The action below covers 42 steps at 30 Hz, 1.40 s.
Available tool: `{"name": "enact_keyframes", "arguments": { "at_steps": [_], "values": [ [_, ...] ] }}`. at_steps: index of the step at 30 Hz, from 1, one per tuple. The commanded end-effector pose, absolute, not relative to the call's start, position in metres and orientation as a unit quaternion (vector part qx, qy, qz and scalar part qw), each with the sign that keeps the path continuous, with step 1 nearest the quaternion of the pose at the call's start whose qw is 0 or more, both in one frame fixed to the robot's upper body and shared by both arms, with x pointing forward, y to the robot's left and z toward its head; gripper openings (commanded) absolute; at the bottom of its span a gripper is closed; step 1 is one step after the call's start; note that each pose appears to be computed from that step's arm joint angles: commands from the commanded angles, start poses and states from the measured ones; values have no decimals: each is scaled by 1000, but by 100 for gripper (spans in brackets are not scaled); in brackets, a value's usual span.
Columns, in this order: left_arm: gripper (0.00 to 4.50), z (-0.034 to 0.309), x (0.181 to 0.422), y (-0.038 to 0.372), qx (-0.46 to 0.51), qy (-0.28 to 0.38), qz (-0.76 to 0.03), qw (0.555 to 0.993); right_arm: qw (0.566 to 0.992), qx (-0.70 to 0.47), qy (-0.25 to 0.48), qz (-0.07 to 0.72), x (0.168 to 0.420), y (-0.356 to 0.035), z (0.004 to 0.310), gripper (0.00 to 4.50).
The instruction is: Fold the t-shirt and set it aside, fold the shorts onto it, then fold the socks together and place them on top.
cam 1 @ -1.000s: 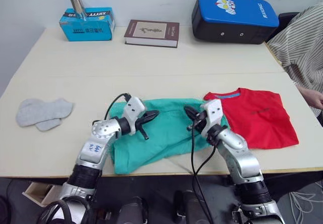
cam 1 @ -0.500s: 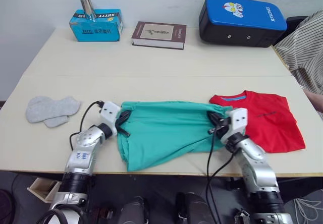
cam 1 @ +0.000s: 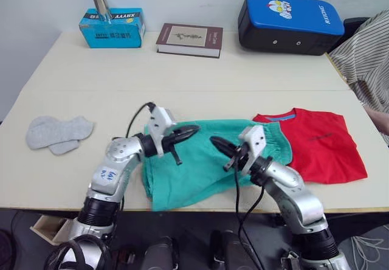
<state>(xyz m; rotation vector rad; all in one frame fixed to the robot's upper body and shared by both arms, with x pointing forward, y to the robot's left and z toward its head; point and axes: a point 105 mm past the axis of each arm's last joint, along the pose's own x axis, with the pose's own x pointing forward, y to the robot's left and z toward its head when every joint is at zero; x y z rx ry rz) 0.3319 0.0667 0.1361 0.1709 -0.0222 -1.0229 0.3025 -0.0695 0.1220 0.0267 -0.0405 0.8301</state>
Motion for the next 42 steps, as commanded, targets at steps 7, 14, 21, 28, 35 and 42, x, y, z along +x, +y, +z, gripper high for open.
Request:
{"name": "enact_keyframes", "arguments": {
  "at_steps": [7,14,21,28,35,42],
  "values": [
    [0,78,350,102,100,64,-376,919,944,80,-38,318,300,-131,135,5],
    [0,92,343,110,126,20,-411,903,932,216,23,289,268,-169,164,194],
    [0,124,321,90,117,-84,-529,836,882,357,226,210,227,-189,108,443],
    [0,115,312,76,117,-64,-594,794,851,410,281,168,218,-181,91,443],
    [0,78,317,79,184,-8,-595,783,860,401,289,125,247,-177,68,443],
    [0,65,314,88,166,6,-592,788,861,401,281,137,287,-139,52,311]
  ]
}}
